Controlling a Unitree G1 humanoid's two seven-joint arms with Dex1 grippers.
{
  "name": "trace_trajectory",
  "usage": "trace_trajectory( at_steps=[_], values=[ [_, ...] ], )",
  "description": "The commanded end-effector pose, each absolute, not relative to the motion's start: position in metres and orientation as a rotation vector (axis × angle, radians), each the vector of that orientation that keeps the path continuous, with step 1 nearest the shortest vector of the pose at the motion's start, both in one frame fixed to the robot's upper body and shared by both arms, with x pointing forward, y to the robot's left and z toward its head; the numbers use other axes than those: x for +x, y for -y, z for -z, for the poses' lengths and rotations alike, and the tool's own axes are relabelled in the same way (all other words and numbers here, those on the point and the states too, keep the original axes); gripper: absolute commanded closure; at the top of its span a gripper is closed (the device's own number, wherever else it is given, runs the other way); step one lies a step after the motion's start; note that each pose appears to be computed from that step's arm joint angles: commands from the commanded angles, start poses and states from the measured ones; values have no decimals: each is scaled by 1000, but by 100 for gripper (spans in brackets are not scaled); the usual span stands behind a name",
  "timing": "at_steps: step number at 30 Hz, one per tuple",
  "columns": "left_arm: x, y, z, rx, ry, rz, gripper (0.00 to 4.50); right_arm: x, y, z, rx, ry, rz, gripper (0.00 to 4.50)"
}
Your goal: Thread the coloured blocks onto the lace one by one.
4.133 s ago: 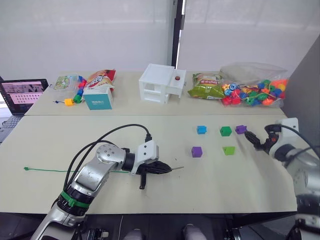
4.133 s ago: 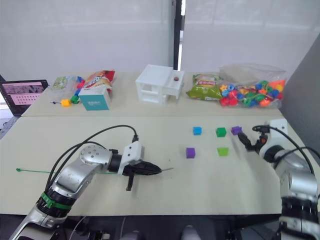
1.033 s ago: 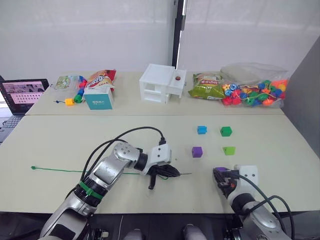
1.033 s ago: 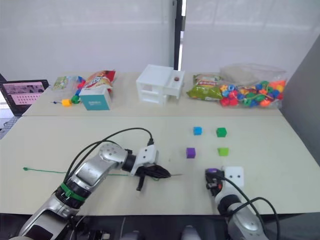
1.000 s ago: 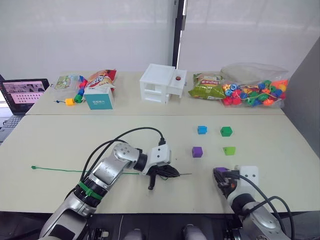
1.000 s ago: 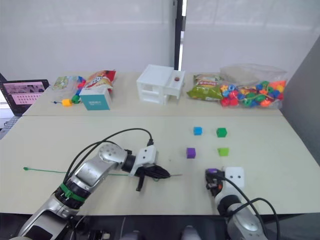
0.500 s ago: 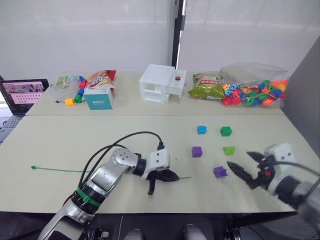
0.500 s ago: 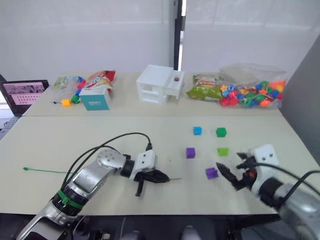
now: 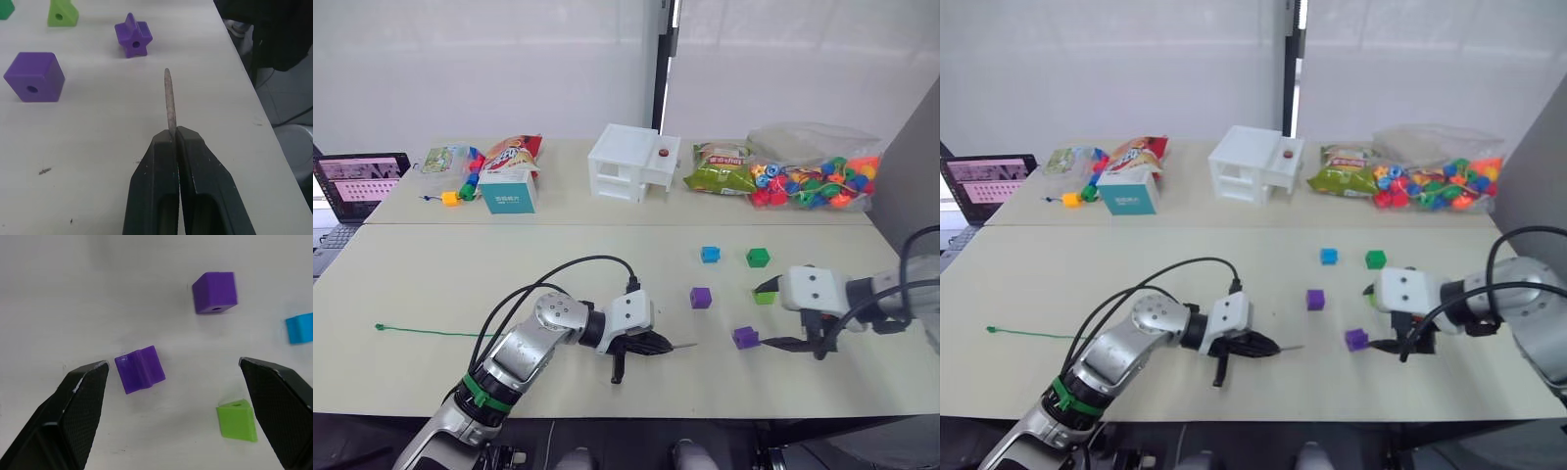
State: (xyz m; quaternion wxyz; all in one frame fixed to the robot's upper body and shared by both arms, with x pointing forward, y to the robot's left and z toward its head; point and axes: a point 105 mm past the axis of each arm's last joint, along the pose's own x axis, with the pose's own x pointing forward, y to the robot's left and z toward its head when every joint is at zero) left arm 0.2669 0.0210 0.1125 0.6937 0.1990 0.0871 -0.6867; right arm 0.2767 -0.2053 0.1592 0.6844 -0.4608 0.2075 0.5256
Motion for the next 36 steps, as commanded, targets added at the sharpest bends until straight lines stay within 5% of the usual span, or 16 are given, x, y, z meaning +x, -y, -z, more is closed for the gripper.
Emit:
trace_trajectory(
  at_steps=[1, 12, 22, 36],
  values=[
    [261, -18, -122, 446, -170, 1550, 450, 280, 209, -149, -1113, -537, -1219, 1],
    [259, -21, -122, 474, -198, 1542, 450, 291, 203, -125, -1132, -577, -1207, 1],
    [263, -19, -124, 492, -199, 1554, 450, 287, 196, -122, -1110, -594, -1221, 317],
    [281, -8, -105, 566, -256, 1562, 450, 257, 158, -119, -880, -641, -1192, 318]
  ],
)
